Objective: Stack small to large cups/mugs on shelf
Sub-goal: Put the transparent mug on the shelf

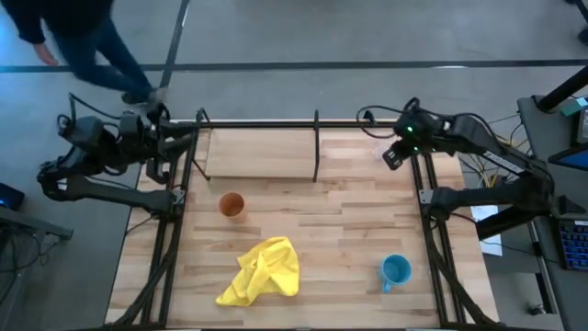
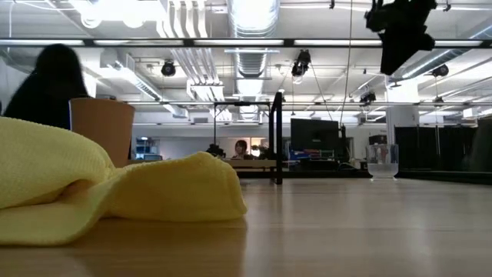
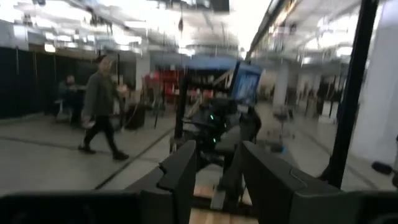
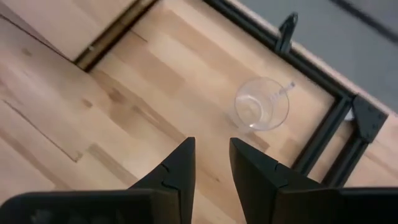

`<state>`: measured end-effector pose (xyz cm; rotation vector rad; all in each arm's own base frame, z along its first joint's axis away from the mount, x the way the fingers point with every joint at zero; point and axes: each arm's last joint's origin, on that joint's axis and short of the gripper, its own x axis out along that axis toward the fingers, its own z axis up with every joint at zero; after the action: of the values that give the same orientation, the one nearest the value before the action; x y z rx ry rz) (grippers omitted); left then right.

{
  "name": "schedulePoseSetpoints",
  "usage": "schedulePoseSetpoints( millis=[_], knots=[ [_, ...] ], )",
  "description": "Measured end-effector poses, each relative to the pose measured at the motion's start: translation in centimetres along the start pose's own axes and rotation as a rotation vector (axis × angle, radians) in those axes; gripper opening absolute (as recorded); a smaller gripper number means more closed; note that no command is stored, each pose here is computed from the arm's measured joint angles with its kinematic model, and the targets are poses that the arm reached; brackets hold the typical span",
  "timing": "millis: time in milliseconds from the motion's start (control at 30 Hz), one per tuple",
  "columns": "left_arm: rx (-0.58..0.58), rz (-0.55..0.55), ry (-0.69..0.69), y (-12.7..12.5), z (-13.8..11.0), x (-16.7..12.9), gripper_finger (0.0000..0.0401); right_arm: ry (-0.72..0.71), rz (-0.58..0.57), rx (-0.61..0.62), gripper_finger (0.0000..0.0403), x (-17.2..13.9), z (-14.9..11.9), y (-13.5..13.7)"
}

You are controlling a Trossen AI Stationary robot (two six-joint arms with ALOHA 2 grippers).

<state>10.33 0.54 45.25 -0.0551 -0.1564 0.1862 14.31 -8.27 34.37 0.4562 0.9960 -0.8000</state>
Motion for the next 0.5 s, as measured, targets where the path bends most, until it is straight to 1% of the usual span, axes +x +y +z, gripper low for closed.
schedulePoseSetpoints(
  millis=[100,200,333,400,500],
  knots=[
    [0.014,0.008,0.061,-0.1,1.2,0.5,0.0116,0.063,0.000,0.032,0.0093,1.4,0.8,-0.3],
    [0.031,0.045,0.132,-0.1,2.2,0.5,0.0116,0.130,0.013,0.060,0.0093,2.9,1.6,-0.6],
    [0.056,0.084,0.230,0.0,2.8,0.6,0.0116,0.199,-0.013,0.047,0.0093,4.8,2.4,-0.7],
    [0.080,0.084,0.249,-0.1,2.9,0.8,0.0116,0.227,-0.030,0.029,0.0093,5.7,2.7,-0.7],
    [0.108,0.080,0.243,-0.1,3.2,1.1,0.0116,0.264,-0.058,0.020,0.0093,7.0,3.1,-0.6]
  ],
)
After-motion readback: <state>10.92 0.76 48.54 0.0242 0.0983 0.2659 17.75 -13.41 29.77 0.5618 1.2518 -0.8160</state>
